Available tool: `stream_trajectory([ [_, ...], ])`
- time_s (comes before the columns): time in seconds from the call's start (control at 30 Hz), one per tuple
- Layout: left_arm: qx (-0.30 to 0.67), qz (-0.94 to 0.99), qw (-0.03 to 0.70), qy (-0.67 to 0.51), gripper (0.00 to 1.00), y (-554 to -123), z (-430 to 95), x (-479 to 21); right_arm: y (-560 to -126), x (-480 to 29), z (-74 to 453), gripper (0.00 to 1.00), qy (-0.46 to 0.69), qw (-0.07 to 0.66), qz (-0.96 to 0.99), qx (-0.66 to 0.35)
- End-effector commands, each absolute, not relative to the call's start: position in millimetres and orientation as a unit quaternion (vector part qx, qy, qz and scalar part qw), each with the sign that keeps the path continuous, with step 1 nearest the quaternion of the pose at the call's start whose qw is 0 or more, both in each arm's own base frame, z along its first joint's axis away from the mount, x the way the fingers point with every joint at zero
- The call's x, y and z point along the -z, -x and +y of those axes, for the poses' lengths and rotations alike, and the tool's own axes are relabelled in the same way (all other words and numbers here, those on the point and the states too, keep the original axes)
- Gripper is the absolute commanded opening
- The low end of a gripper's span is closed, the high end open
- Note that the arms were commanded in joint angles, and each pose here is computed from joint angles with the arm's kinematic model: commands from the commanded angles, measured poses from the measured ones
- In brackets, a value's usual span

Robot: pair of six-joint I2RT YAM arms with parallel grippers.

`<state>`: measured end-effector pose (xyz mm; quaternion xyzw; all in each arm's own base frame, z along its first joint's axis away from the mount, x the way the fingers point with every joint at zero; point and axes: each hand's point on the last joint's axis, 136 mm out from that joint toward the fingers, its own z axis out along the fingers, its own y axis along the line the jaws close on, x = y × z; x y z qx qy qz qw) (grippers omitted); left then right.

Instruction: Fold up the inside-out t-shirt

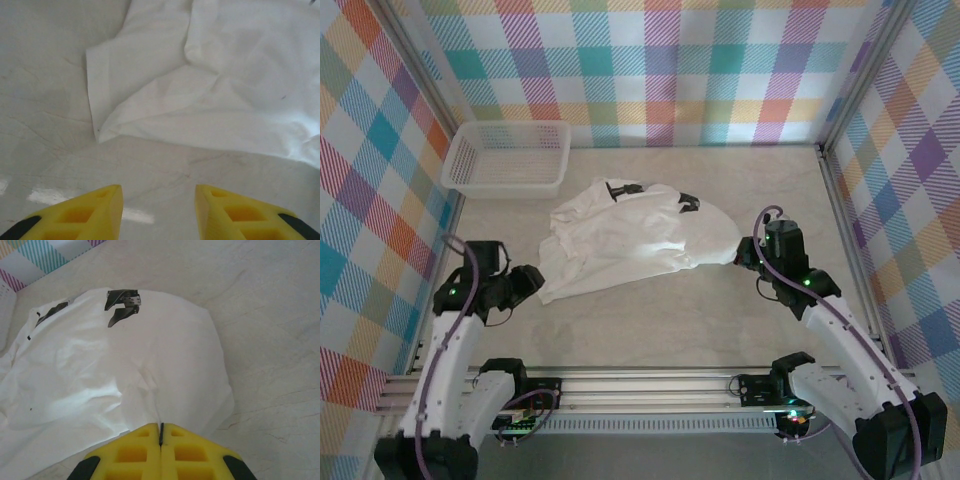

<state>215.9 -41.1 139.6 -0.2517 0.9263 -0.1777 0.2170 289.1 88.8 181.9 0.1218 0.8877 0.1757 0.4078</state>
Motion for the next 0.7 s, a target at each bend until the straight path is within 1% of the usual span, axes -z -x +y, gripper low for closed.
stream_trajectory([
  [0.0, 0.119, 0.948, 0.216, 0.204, 0.42, -232.6, -48.6, -135.2, -291.1, -181.0, 96.1, 0.0, -0.13, 0.398, 0.887, -0.197],
  [0.1, 0.07, 0.966, 0.216, 0.122, 0.42, -259.7, -76.6, -128.3, -295.8, -180.8, 101.2, 0.0, -0.13, 0.393, 0.886, -0.208],
  [0.2, -0.017, 0.975, 0.216, 0.052, 0.45, -289.0, -86.7, -116.9, -298.5, -181.9, 107.0, 0.0, -0.122, 0.387, 0.888, -0.216],
  [0.27, -0.061, 0.977, 0.202, 0.016, 0.47, -307.2, -92.5, -106.1, -299.8, -183.6, 109.1, 0.0, -0.117, 0.387, 0.888, -0.218],
  [0.37, -0.055, 0.984, 0.17, -0.017, 0.52, -324.8, -111.5, -84.1, -300.7, -186.7, 108.4, 0.0, -0.113, 0.391, 0.888, -0.215],
  [0.47, -0.068, 0.987, 0.139, -0.034, 0.52, -335.6, -117.5, -59.1, -301.3, -189.5, 106.6, 0.0, -0.106, 0.394, 0.89, -0.205],
  [0.5, -0.081, 0.988, 0.13, -0.036, 0.5, -337.7, -115.3, -52.8, -301.4, -190.8, 106.4, 0.0, -0.103, 0.394, 0.89, -0.203],
  [0.53, -0.096, 0.987, 0.123, -0.037, 0.45, -339.5, -111.7, -47.0, -301.6, -191.9, 105.4, 0.0, -0.101, 0.394, 0.892, -0.198],
  [0.6, -0.121, 0.984, 0.126, -0.034, 0.32, -343.3, -102.8, -47.8, -301.8, -194.9, 99.3, 0.0, -0.106, 0.393, 0.895, -0.18],
  [0.67, -0.143, 0.979, 0.146, -0.019, 0.21, -346.7, -87.2, -62.0, -302.2, -198.9, 85.4, 0.0, -0.123, 0.397, 0.898, -0.144],
])
